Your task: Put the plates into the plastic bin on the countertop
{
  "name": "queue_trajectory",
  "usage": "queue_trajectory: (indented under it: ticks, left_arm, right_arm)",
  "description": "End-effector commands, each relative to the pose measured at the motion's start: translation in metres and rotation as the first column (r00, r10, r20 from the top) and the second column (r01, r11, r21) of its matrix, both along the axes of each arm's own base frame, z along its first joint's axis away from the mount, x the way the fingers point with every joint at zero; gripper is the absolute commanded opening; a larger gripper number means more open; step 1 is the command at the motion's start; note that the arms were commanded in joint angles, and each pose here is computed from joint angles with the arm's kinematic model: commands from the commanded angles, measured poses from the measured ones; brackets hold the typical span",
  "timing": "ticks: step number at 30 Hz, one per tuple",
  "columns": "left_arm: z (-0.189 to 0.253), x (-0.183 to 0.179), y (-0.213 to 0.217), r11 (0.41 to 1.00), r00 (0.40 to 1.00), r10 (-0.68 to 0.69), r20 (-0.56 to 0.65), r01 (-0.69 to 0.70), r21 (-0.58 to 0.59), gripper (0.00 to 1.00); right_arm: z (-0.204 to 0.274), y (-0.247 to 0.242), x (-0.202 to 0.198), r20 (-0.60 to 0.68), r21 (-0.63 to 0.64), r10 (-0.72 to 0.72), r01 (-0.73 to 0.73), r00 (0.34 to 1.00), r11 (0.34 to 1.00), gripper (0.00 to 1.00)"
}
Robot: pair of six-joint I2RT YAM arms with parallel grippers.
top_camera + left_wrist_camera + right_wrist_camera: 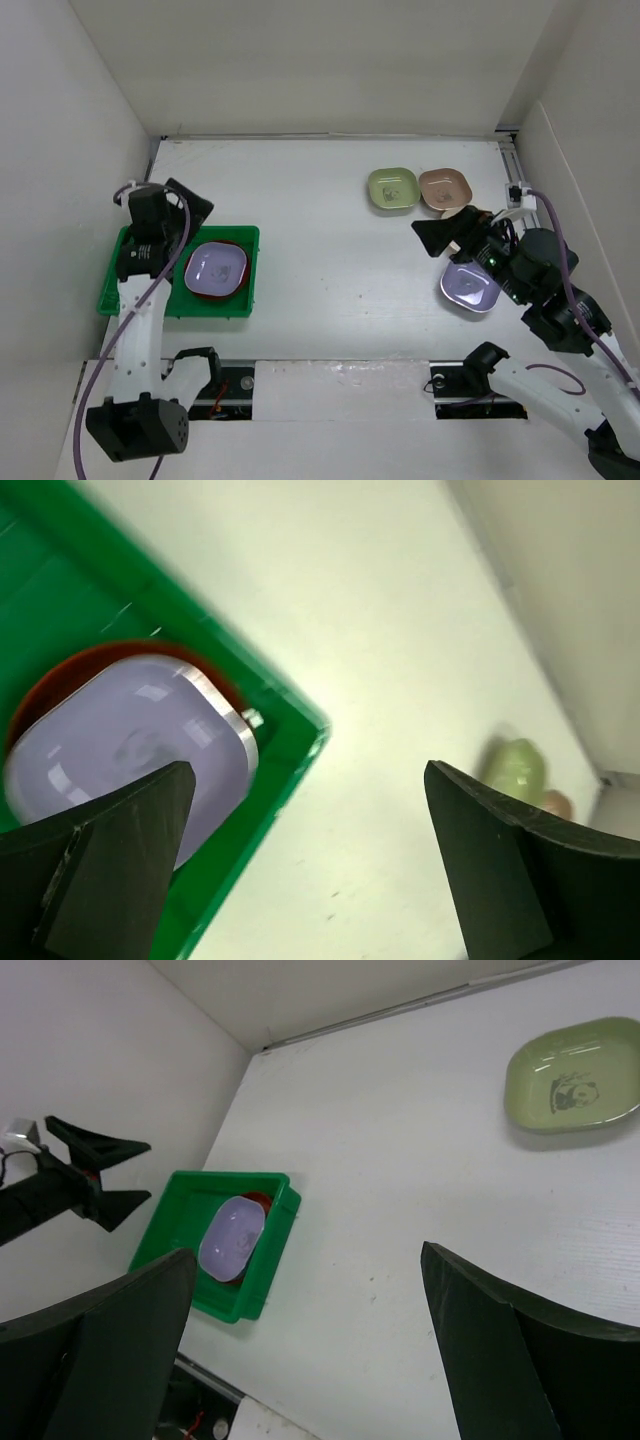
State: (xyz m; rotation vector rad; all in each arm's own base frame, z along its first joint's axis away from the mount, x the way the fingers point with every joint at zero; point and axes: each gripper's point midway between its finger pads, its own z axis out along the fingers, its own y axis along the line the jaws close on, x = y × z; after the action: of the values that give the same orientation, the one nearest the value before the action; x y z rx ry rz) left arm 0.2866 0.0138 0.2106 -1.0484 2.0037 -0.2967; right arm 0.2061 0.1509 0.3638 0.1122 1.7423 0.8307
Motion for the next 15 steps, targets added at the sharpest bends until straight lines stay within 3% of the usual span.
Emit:
queue_trajectory:
  ticks: [1, 4, 5, 8, 9, 10, 11, 15]
  left_arm:
    - [0.045, 0.053, -0.035, 0.978, 0.965, -0.192, 0.181, 0.202, -0.042, 1.00]
    - [0.047, 0.101, -0.086, 0.961, 0.950, -0.276, 0.146, 0.275, 0.027, 1.00]
    - [0.044, 0.104, -0.139, 0.933, 0.927, -0.358, 0.117, 0.349, 0.085, 1.00]
    - [0.030, 0.143, -0.232, 0.867, 0.876, -0.482, 0.013, 0.476, 0.149, 1.00]
    - [0.024, 0.155, -0.247, 0.859, 0.871, -0.491, -0.009, 0.486, 0.158, 1.00]
    - [0.048, 0.174, -0.265, 0.855, 0.862, -0.505, 0.047, 0.492, 0.166, 1.00]
    - [0.002, 0.192, -0.280, 0.841, 0.854, -0.518, -0.045, 0.518, 0.155, 1.00]
    - [-0.031, 0.222, -0.346, 0.780, 0.788, -0.613, -0.049, 0.614, 0.121, 1.00]
  right_arm:
    - [0.011, -0.013, 0.009, 0.043, 0.019, -0.086, 0.085, 0.995, 0.996, 1.00]
    - [0.011, -0.022, 0.019, 0.025, 0.006, -0.165, 0.165, 0.986, 0.986, 1.00]
    - [0.013, -0.026, 0.019, 0.021, 0.014, -0.186, 0.186, 0.982, 0.983, 1.00]
    - [0.017, -0.034, 0.024, 0.006, 0.008, -0.239, 0.239, 0.971, 0.971, 1.00]
    - [0.017, -0.036, 0.025, 0.006, 0.008, -0.248, 0.248, 0.969, 0.969, 1.00]
    - [0.021, -0.036, 0.024, 0.008, 0.023, -0.249, 0.249, 0.968, 0.968, 1.00]
    - [0.021, -0.036, 0.024, 0.008, 0.023, -0.249, 0.249, 0.968, 0.968, 1.00]
    - [0.018, -0.033, 0.021, 0.000, 0.030, -0.231, 0.231, 0.973, 0.973, 1.00]
